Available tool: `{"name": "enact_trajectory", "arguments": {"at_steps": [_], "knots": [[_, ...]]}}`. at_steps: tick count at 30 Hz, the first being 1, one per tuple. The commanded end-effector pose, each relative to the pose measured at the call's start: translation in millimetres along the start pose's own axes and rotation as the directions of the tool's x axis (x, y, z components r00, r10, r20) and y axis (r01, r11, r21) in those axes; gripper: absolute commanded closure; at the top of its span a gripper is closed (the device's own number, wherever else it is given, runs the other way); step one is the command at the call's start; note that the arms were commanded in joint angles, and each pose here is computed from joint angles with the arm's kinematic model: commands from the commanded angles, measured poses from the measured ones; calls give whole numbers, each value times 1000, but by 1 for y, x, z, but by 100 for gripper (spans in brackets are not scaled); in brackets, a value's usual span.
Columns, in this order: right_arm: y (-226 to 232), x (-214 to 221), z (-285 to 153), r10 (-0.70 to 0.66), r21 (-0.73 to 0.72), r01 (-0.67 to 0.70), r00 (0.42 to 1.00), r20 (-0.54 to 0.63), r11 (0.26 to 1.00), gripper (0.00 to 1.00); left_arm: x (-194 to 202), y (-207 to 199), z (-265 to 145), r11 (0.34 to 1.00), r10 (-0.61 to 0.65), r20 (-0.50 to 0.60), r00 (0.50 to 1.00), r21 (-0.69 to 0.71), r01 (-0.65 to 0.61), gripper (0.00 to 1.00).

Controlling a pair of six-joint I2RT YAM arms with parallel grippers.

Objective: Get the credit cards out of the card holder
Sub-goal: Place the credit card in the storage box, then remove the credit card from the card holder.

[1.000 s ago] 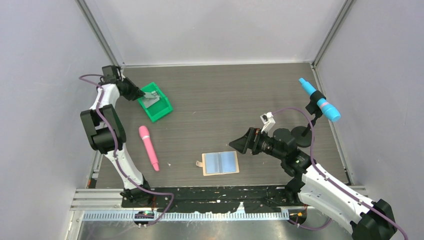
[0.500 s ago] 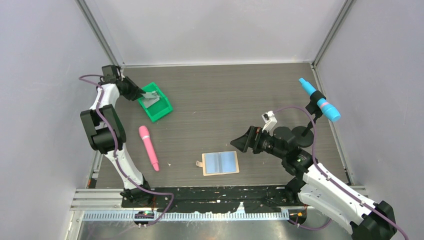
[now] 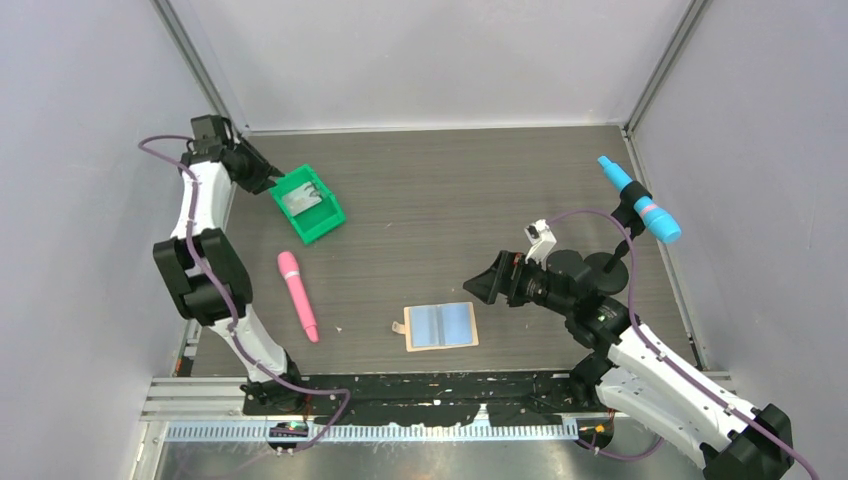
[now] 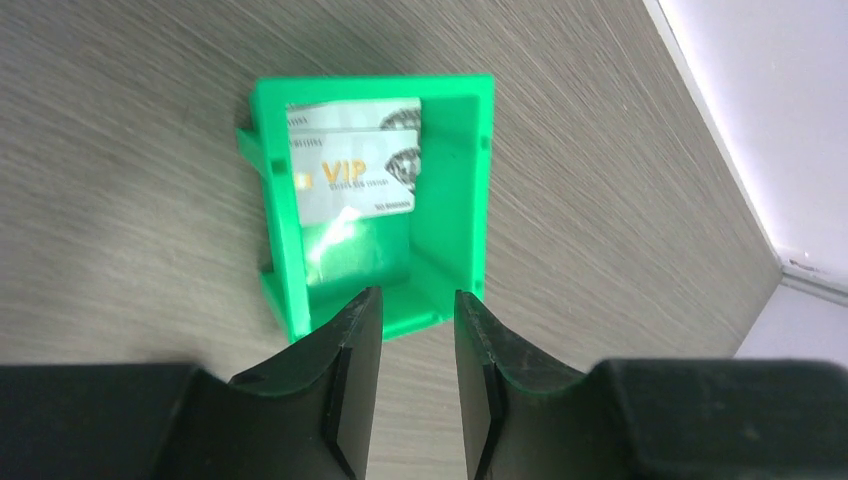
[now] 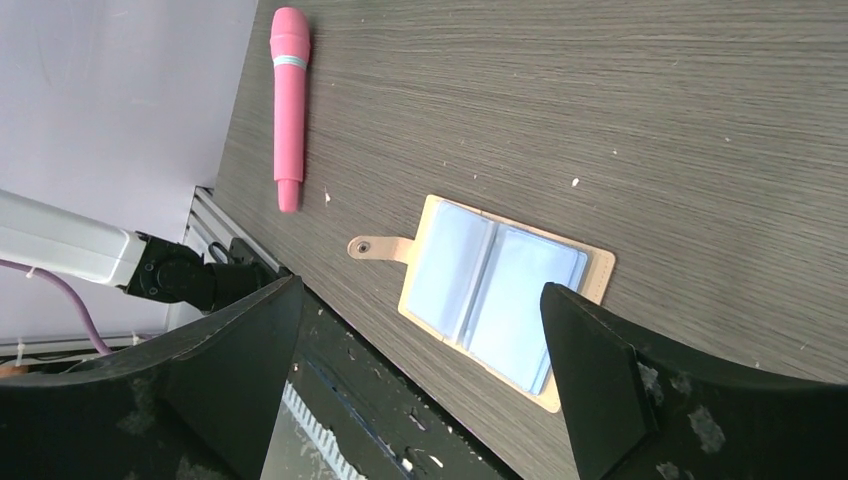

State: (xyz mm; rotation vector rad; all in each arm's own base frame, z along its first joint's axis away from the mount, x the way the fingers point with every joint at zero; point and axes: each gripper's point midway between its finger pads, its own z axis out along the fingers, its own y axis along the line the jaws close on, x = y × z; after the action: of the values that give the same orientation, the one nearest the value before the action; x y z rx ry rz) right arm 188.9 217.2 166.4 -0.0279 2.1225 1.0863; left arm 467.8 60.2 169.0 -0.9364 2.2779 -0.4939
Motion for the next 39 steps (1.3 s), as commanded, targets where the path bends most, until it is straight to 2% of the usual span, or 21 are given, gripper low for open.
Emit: {"name": "enact_trajectory", "arguments": {"at_steps": [1,4,12,19,24,29,39], "knots": [[11,-13,-5,-34,-20,34,999,30,999,2,28,-28,-44,996,81,-4,997,41,-81,65],[2,-4,-5,-37,4,37,999,2,999,0,69,-41,-53,985,135,-45,990,110,-130,65],[-17,25,-4,-4,33,6,996,-84,999,12,206,-64,-76,897,391,-171,904,289,-334,63],[-32,39,-3,32,76,-24,994,-101,997,14,299,-43,-99,833,494,-243,835,408,-374,59],[-38,40,-3,56,101,-48,995,-85,994,14,358,-29,-105,804,509,-291,810,496,-327,57],[-36,41,-4,68,96,-61,995,-76,994,14,395,-26,-107,769,556,-290,779,536,-349,56],[-37,44,-8,73,95,-67,996,-60,993,13,412,0,-95,770,598,-294,746,469,-432,56]]}}
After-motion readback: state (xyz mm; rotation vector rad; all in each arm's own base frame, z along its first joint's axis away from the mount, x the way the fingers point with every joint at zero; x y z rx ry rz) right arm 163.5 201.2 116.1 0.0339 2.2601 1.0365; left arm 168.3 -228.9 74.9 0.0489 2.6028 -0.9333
